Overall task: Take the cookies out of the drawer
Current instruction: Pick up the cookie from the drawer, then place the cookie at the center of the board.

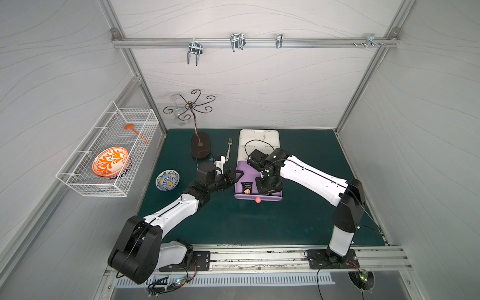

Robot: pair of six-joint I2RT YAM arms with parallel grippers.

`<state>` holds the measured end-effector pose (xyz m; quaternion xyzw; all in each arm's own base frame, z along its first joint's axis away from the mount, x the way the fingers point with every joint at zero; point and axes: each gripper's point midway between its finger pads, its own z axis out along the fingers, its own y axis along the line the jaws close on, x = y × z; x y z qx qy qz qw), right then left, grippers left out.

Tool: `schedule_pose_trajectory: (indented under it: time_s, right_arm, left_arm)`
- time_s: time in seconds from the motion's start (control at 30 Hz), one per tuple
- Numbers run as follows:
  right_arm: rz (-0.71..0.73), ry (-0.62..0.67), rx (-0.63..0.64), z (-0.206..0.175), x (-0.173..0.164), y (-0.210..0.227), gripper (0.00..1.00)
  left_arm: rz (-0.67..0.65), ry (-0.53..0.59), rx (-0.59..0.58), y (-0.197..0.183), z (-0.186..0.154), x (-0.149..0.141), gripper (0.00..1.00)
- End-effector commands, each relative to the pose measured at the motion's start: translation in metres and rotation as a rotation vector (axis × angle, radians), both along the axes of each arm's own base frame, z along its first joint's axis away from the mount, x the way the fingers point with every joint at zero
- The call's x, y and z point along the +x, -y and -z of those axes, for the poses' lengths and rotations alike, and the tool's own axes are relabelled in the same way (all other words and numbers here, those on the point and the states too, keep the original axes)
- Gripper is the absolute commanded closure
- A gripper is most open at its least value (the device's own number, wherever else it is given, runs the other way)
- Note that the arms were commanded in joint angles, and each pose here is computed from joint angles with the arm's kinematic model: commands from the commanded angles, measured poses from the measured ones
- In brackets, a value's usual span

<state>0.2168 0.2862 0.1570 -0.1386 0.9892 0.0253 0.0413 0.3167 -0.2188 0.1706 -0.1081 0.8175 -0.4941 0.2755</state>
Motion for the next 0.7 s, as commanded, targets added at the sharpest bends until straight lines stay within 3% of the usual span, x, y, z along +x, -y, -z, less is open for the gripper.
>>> schedule_pose_trajectory:
  time_s: [0.0, 0.17, 0.4, 0.53, 0.67]
  right_arm:
    - [0.004, 0.092, 0.049, -0.026, 0.014, 0.002, 0.56]
    - [-0.002, 0.141, 0.130, -0.062, 0.015, 0.004, 0.62]
    - [0.038, 0.176, 0.247, -0.117, 0.009, 0.029, 0.59]
    - [0.168, 0.172, 0.235, -0.122, 0.023, 0.084, 0.58]
    - [0.274, 0.107, 0.193, -0.096, 0.042, 0.132, 0.57]
  left_arm:
    - [-0.028, 0.044, -0.034, 0.003, -0.022, 0.014, 0.61]
    - [-0.034, 0.037, -0.027, 0.002, -0.019, 0.015, 0.61]
    - [-0.037, 0.027, -0.019, 0.002, -0.016, 0.017, 0.61]
    - [-0.041, 0.024, -0.016, 0.001, -0.015, 0.017, 0.61]
    - [-0.044, 0.023, -0.018, 0.002, -0.015, 0.019, 0.61]
